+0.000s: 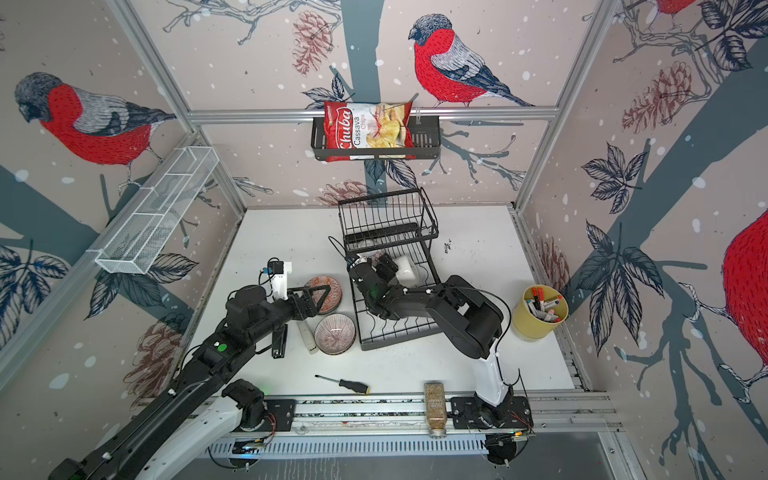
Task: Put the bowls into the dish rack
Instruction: 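Open the right gripper and lift it off the bowl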
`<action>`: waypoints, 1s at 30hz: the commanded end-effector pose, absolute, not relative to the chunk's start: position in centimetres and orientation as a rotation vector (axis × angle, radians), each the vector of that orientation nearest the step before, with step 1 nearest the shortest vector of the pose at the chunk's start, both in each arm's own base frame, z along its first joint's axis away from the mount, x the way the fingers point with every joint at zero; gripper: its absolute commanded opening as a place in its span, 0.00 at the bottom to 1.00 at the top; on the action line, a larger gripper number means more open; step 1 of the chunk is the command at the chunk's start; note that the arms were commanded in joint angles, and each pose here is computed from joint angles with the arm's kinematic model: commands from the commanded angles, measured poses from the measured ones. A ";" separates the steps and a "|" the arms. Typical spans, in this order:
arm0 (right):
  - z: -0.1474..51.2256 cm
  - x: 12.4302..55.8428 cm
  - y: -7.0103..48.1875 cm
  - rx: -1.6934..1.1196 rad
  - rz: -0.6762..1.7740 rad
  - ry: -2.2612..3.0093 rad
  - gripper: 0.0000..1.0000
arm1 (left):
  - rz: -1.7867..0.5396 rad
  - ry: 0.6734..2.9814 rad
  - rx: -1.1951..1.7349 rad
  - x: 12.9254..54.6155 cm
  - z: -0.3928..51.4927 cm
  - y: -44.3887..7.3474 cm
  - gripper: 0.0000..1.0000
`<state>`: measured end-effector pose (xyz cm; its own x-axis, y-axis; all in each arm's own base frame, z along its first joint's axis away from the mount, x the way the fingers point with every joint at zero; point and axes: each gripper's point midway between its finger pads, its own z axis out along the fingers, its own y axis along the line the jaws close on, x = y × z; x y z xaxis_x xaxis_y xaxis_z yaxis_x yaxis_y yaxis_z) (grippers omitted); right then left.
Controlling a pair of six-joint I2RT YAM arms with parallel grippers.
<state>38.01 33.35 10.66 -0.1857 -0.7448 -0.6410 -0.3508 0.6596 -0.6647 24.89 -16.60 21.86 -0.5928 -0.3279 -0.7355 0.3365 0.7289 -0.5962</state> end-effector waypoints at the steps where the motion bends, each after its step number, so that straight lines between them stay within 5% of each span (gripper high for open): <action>1: 11.2 37.2 33.8 -0.865 -0.404 1.792 0.81 | -0.867 2.019 -0.023 25.3 21.8 -16.0 0.91; 30: 15.8 27.5 31.8 -0.741 -0.140 1.874 0.80 | -0.658 2.213 -0.149 24.8 18.2 -13.1 0.90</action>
